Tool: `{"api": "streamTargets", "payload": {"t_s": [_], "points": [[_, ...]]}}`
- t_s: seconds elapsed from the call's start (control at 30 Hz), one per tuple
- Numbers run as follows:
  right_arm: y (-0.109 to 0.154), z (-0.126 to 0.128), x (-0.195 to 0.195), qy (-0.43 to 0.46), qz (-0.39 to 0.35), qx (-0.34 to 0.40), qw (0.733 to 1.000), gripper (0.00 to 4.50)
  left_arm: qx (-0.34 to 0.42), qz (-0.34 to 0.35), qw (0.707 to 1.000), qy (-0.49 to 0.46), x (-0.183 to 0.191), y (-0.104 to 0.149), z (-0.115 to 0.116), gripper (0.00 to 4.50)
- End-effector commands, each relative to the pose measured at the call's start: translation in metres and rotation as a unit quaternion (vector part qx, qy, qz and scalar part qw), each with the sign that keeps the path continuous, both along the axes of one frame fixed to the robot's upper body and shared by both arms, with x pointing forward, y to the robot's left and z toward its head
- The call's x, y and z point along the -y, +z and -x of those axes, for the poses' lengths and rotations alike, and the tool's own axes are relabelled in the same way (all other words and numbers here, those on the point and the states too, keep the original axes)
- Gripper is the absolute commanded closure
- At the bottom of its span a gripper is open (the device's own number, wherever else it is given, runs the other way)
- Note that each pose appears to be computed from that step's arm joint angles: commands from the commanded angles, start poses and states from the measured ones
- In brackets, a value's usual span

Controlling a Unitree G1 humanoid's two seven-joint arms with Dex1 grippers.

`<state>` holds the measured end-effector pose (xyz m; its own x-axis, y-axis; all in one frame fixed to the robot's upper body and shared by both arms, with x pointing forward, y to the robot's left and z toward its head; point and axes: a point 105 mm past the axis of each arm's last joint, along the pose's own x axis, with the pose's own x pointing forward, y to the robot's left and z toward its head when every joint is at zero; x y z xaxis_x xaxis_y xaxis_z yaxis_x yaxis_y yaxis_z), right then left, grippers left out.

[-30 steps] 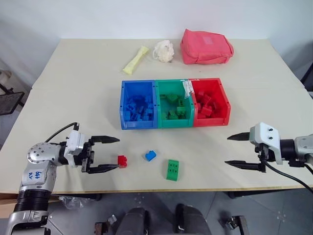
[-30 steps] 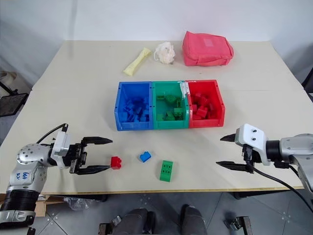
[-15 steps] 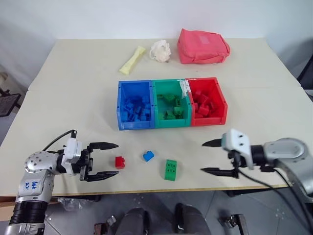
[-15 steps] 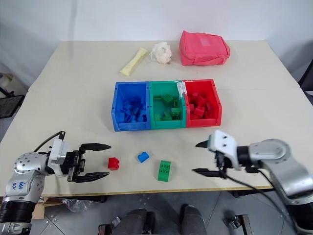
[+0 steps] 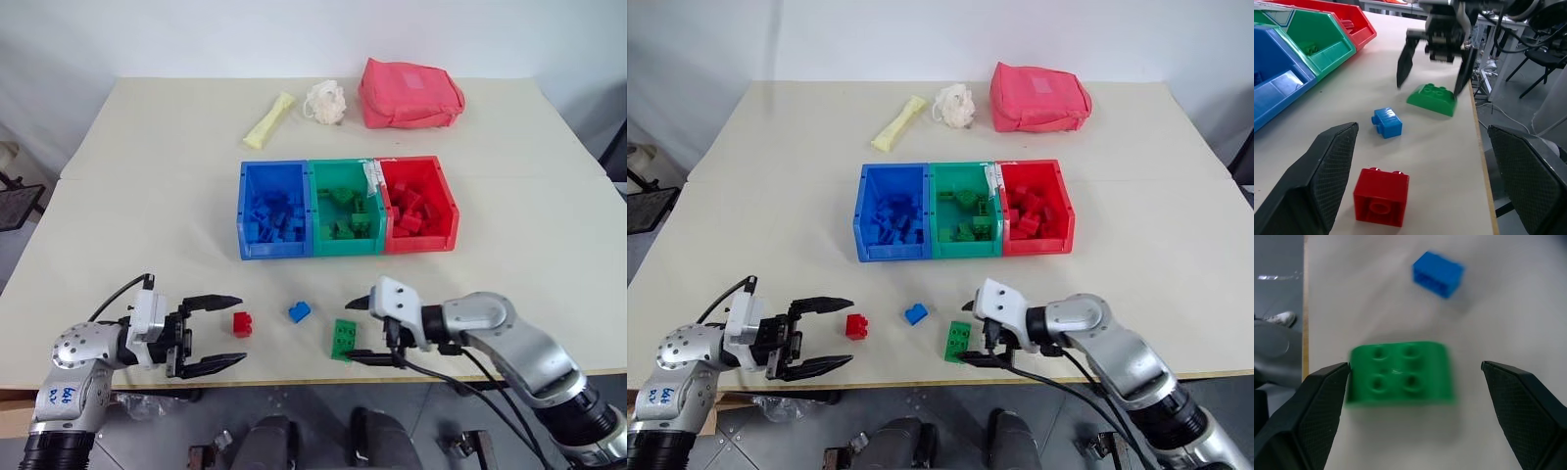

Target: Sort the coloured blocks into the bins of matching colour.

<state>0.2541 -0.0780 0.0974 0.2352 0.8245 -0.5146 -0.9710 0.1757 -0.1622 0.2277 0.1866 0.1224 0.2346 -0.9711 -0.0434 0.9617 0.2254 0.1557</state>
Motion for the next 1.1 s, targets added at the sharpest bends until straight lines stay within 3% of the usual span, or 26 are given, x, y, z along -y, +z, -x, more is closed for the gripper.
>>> {"api": "streamTargets", "payload": {"t_s": [0.03,0.1,0.27,0.5,0.73,0.87,1.1], "points": [[-0.007,-0.001,-0.002,0.002,0.008,0.004,1.0,0.01,0.016,0.008,1.0,-0.002,0.004,0.007,0.003,0.0],[-0.011,0.003,-0.001,0.013,0.019,0.002,1.0,0.01,0.016,0.009,1.0,-0.002,0.004,0.008,0.004,0.0],[-0.014,0.005,0.0,0.015,0.021,0.003,1.0,1.16,0.014,0.012,1.0,-0.001,0.005,0.006,0.005,0.0],[-0.002,0.004,-0.005,0.016,-0.001,0.017,1.0,1.17,0.02,0.017,1.0,-0.002,0.008,0.007,0.002,0.0],[0.051,-0.01,-0.016,-0.011,-0.095,0.043,0.995,1.17,0.046,0.044,0.998,0.012,0.011,0.017,-0.01,0.0],[0.095,-0.04,-0.013,-0.054,-0.148,0.094,0.983,1.17,0.069,0.058,0.996,0.03,0.015,0.023,-0.021,0.0],[0.118,-0.091,-0.008,-0.113,-0.148,0.141,0.972,1.17,0.1,0.086,0.986,0.1,0.017,0.037,-0.052,0.0]]}}
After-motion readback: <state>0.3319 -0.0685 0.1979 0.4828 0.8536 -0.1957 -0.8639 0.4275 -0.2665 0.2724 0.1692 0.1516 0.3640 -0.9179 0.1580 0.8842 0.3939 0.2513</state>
